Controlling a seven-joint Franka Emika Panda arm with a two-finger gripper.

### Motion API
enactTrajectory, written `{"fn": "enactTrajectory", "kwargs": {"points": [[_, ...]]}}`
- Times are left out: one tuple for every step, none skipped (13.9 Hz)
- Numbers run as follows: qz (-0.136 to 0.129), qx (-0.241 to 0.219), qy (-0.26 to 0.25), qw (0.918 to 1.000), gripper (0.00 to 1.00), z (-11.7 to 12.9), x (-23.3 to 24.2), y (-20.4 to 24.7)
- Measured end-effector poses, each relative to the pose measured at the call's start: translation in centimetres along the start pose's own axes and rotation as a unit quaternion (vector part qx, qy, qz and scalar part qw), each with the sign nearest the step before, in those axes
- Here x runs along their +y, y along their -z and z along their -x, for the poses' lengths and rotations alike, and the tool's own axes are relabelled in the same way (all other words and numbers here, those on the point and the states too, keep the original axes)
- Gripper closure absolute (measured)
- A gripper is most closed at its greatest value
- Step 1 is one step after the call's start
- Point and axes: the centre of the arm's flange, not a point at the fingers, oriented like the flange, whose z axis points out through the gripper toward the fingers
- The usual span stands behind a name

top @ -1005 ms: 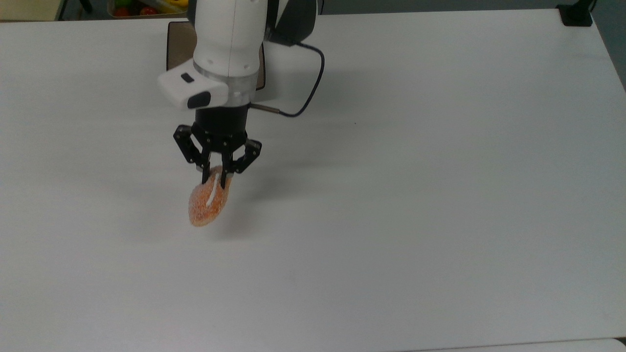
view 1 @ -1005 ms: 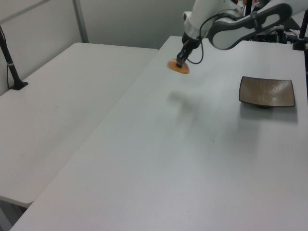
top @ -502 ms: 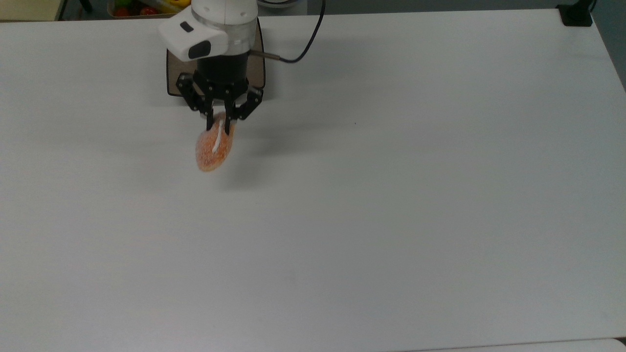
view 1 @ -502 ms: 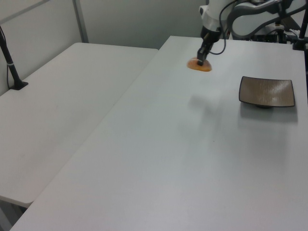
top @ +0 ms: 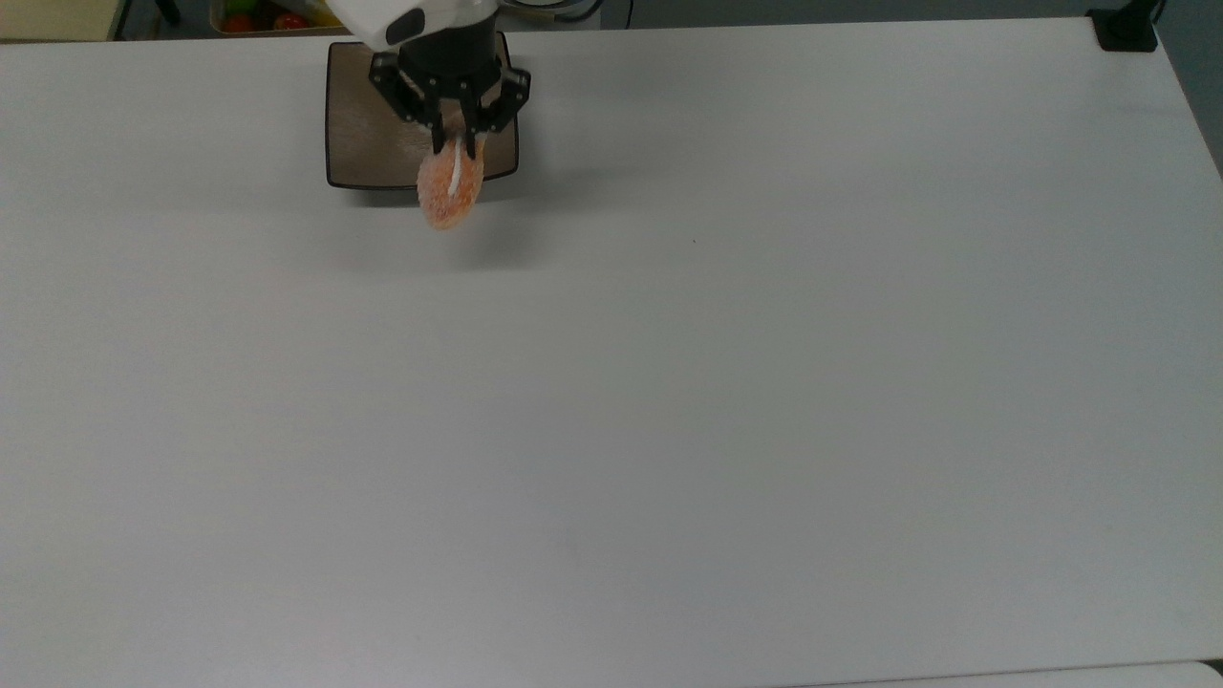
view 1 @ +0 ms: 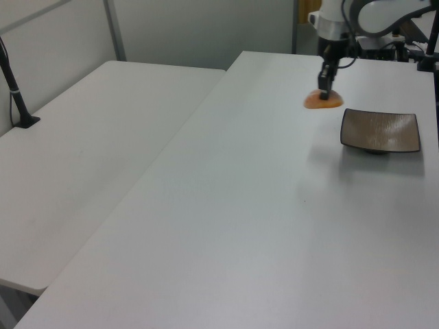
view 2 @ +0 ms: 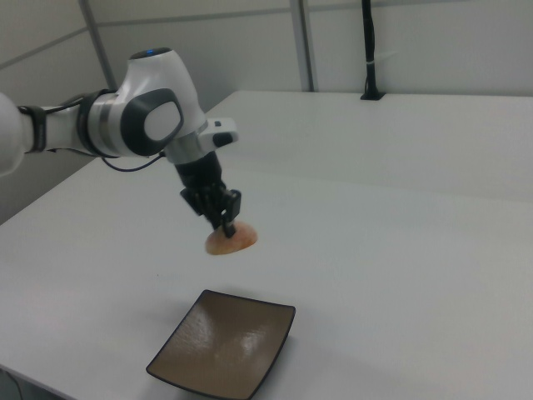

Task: Bread is placed on a ceramic plate
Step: 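Lift the bread roll and carry it over the brown plate, then lower the bread roll onto the plate and open the gripper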

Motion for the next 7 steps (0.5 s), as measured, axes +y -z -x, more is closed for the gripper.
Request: {"fn": "enactTrajectory", "kwargs": {"points": [[-0.004, -0.02, 0.0, 0.9998, 0.72, 2.0, 0.1, 0.2], [-0.004, -0.033, 0.0, 0.9995, 0.72, 2.9, 0.2, 0.2], [-0.004, -0.06, -0.001, 0.9982, 0.71, 4.3, 0.4, -0.4], [-0.003, -0.087, -0.002, 0.9962, 0.71, 5.2, 0.6, -1.3], [-0.003, -0.106, -0.006, 0.9943, 0.71, 5.8, 1.1, -2.0], [-0.004, -0.129, -0.017, 0.9914, 0.71, 6.6, 2.3, -3.2], [-0.007, -0.137, -0.025, 0.9902, 0.71, 7.0, 3.1, -3.8]]}}
